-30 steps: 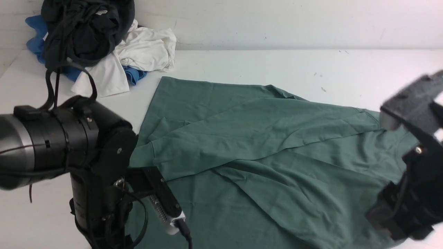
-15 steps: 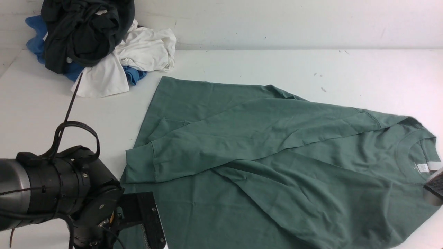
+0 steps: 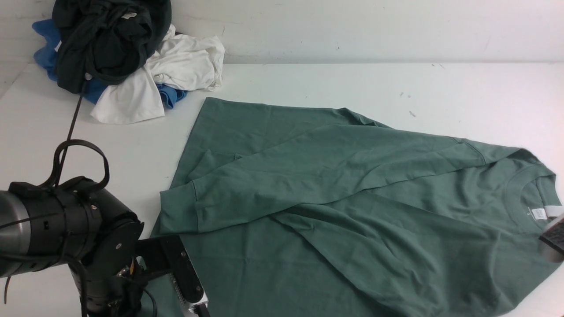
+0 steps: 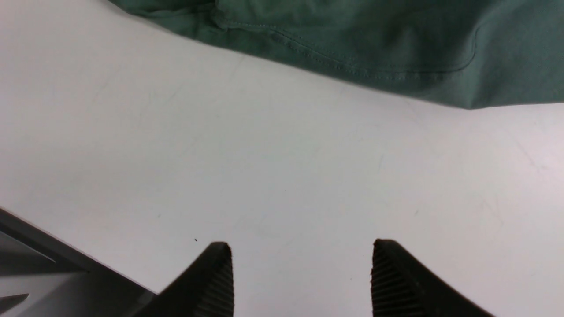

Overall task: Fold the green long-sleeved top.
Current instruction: Use both arms simultaneously to clamp the lower edge of the clothing fabric

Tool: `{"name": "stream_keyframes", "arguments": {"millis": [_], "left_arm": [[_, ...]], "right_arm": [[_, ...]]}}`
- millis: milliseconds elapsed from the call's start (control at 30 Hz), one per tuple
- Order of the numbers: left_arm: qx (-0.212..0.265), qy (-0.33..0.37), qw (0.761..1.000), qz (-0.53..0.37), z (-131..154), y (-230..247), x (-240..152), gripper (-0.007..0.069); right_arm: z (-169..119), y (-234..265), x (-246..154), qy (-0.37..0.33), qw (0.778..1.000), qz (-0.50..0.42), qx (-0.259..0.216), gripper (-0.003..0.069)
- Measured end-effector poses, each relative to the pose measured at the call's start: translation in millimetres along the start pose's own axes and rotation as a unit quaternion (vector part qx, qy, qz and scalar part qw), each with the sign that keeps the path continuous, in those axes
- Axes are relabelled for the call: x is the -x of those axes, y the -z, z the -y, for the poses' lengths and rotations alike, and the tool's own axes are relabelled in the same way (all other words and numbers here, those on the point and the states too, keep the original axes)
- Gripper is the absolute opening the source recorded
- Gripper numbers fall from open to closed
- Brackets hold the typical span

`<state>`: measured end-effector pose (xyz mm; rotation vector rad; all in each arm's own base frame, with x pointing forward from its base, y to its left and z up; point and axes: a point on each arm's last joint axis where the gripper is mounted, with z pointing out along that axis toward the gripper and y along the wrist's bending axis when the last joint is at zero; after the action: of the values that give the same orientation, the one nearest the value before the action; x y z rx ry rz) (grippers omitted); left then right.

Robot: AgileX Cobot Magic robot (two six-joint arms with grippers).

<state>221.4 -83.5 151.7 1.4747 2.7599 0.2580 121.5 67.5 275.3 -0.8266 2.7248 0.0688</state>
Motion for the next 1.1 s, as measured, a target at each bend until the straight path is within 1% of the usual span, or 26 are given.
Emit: {"name": "stream_keyframes", "arguments": {"millis": [200, 267, 433, 567, 633, 667, 700, 733, 800, 833, 900, 933, 1033, 1100], "left_arm": [[0.017, 0.008, 0.999, 0.025, -0.1, 20.1, -6.8, 0.0005], [0.018, 0.015, 0.999, 0.032, 1.3, 28.1, -10.7, 0.0005], [0.018, 0.022, 0.999, 0.039, 2.7, 35.0, -14.0, 0.0005], [0.016, 0.032, 0.999, 0.039, 3.4, 36.6, -15.1, 0.0005], [0.014, 0.038, 0.998, 0.038, 3.7, 36.5, -15.3, 0.0005], [0.011, 0.043, 0.998, 0.038, 4.2, 36.5, -15.2, 0.0005], [0.011, 0.044, 0.998, 0.038, 4.2, 36.5, -15.2, 0.0005], [0.009, 0.046, 0.998, 0.039, 4.5, 36.5, -15.0, 0.0005], [0.009, 0.047, 0.998, 0.039, 4.6, 36.5, -15.0, 0.0005], [0.008, 0.049, 0.998, 0.042, 4.7, 36.6, -14.5, 0.0005], [0.008, 0.05, 0.998, 0.043, 4.7, 36.6, -14.3, 0.0005], [0.007, 0.052, 0.997, 0.048, 4.7, 36.7, -13.5, 0.0005], [0.005, 0.056, 0.997, 0.052, 5.2, 36.7, -12.7, 0.0005], [0.004, 0.057, 0.997, 0.052, 5.2, 36.7, -12.7, 0.0005]], "right_arm": [[2.3, -4.6, 2.6, 0.005, 1.0, -0.013, -0.011, 0.0461], [5.4, -13.1, 7.2, -0.006, 0.999, -0.037, -0.026, 0.0497], [13.2, -26.6, 13.7, -0.024, 0.995, -0.07, -0.062, 0.0511], [27.4, -32.7, 15.0, -0.066, 0.99, -0.085, -0.089, 0.0512], [38.2, -34.9, 13.3, -0.104, 0.985, -0.093, -0.098, 0.0512], [45.1, -37.7, 12.4, -0.13, 0.982, -0.1, -0.098, 0.0512], [45.1, -37.7, 12.4, -0.13, 0.982, -0.1, -0.098, 0.0512], [51.6, -41.2, 12.3, -0.156, 0.978, -0.103, -0.093, 0.0512], [55.5, -44.6, 13.4, -0.171, 0.976, -0.101, -0.086, 0.0513], [61.2, -50.0, 15.5, -0.198, 0.973, -0.095, -0.078, 0.0513], [64.7, -53.6, 17.8, -0.21, 0.971, -0.086, -0.074, 0.0513], [71.1, -60.6, 21.1, -0.23, 0.968, -0.077, -0.068, 0.0513], [77.9, -70.8, 24.5, -0.242, 0.965, -0.075, -0.062, 0.0513], [78.0, -77.0, 25.6, -0.231, 0.968, -0.086, -0.051, 0.0513]]}}
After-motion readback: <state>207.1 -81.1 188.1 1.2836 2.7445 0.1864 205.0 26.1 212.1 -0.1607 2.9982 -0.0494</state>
